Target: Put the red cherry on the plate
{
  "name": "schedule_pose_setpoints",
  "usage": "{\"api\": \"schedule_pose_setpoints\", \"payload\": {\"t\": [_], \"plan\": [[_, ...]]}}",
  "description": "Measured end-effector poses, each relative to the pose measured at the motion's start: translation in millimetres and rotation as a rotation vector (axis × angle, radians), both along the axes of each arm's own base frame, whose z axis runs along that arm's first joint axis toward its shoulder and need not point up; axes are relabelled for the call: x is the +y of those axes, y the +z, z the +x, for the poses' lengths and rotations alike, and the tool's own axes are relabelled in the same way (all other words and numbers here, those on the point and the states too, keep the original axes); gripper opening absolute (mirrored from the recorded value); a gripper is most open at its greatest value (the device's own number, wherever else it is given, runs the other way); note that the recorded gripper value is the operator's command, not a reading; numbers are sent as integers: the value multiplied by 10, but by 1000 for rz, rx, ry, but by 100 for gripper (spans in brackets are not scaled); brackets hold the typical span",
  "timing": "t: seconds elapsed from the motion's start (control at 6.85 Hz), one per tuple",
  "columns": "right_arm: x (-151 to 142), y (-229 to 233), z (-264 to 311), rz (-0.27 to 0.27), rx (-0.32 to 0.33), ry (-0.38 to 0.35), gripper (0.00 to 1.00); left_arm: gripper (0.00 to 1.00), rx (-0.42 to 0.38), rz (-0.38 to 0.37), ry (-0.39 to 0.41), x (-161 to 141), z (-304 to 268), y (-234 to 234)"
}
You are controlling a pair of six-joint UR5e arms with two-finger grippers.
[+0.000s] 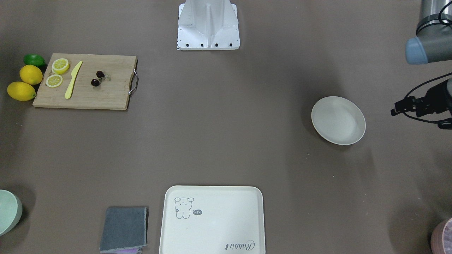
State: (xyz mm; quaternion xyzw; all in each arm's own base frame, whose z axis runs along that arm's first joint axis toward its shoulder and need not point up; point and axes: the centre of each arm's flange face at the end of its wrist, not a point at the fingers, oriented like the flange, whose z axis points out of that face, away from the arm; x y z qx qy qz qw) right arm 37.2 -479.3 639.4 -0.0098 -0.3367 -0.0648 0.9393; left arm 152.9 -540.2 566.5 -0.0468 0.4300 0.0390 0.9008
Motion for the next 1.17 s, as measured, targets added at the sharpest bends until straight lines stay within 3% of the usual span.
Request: {"api": "schedule_pose_setpoints", "payload": {"t": [0.73,1.02,1.17], "plan": [[30,-44,13,9,7,0,100,97,39,-56,-38,65,806,132],[19,-40,12,8,7,0,100,76,38,-46,-38,103,868,170],[12,-45,12,9,7,0,100,72,34,-42,-41,129,863,213]]}}
